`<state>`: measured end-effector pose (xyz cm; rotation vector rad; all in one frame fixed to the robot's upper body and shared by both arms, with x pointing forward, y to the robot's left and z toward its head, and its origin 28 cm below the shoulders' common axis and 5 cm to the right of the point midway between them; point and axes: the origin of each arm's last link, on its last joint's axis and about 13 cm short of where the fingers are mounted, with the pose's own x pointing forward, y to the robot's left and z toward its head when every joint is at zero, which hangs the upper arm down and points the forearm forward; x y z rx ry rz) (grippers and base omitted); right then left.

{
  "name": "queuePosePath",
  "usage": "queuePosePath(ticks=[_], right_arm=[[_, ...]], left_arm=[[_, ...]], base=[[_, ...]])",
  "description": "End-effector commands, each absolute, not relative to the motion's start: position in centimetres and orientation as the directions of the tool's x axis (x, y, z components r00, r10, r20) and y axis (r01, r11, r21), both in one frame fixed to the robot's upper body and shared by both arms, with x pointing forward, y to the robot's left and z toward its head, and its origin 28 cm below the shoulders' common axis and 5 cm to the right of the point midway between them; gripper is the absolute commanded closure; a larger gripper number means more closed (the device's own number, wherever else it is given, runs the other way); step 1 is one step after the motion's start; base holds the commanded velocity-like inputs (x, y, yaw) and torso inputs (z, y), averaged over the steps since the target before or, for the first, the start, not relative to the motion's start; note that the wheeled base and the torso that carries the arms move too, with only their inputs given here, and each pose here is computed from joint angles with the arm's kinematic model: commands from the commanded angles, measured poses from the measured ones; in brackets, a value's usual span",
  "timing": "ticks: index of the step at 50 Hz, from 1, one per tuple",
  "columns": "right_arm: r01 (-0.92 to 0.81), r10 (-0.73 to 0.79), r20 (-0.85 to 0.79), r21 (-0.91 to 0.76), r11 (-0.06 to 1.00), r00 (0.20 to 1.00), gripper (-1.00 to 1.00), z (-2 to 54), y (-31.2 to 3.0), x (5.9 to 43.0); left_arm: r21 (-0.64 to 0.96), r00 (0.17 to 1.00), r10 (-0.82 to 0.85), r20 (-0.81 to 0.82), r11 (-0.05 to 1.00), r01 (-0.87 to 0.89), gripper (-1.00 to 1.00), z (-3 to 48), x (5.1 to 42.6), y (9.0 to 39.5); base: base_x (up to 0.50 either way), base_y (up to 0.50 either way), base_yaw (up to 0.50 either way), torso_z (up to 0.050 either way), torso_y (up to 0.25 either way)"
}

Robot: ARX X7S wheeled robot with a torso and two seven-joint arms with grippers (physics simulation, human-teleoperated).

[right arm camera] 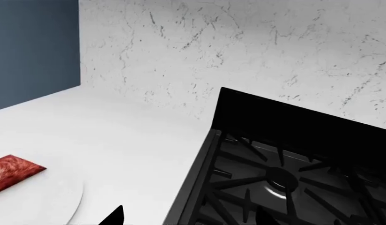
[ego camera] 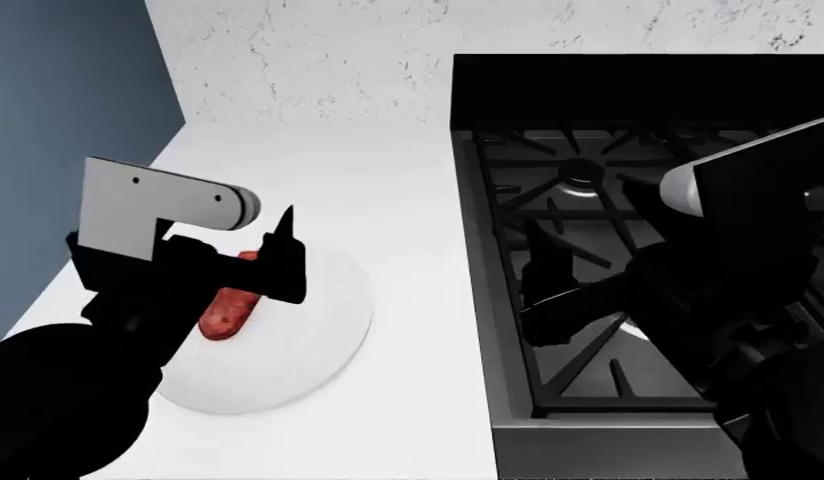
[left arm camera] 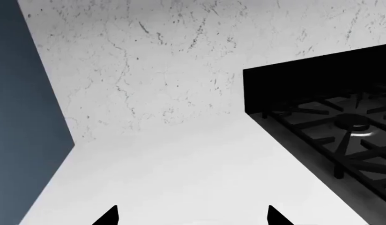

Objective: Frozen meat rests on a plate on the counter. Retrieve the meat and place it in a pot on a burner. Then turn the burner on.

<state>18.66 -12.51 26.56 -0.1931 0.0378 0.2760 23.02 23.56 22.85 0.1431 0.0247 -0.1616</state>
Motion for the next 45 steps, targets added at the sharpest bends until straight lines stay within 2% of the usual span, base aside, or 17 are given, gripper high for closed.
queuePosePath(ticks=[1, 16, 26, 36, 45], right_arm=[[-0.285, 0.275, -0.078, -0.19, 0.939, 0.958, -1.0, 26.6, -12.5, 18.5], [-0.296, 0.276, -0.119, -0.21, 0.932, 0.954, -1.0, 26.9, -12.6, 19.1], [-0.319, 0.297, -0.133, -0.194, 0.928, 0.945, -1.0, 26.1, -12.3, 19.8], [-0.324, 0.3, -0.143, -0.193, 0.926, 0.943, -1.0, 25.8, -12.4, 19.9], [-0.324, 0.299, -0.144, -0.196, 0.926, 0.943, -1.0, 25.7, -12.6, 19.7]], left_arm=[[0.164, 0.986, -0.162, -0.038, 0.972, 0.166, -1.0, 23.3, 22.9, 23.4], [0.209, 0.96, -0.201, -0.195, 0.948, 0.241, -1.0, 26.4, 21.5, 24.1], [0.135, 0.927, -0.197, -0.319, 0.959, 0.25, -1.0, 26.4, 21.1, 24.7], [0.04, 0.899, -0.199, -0.391, 0.972, 0.233, -1.0, 26.7, 21.2, 25.0], [0.022, 0.883, -0.184, -0.432, 0.976, 0.215, -1.0, 26.1, 21.6, 25.1]], base=[[0.0, 0.0, 0.0, 0.0, 0.0], [0.0, 0.0, 0.0, 0.0, 0.0], [0.0, 0.0, 0.0, 0.0, 0.0], [0.0, 0.0, 0.0, 0.0, 0.0], [0.0, 0.0, 0.0, 0.0, 0.0]])
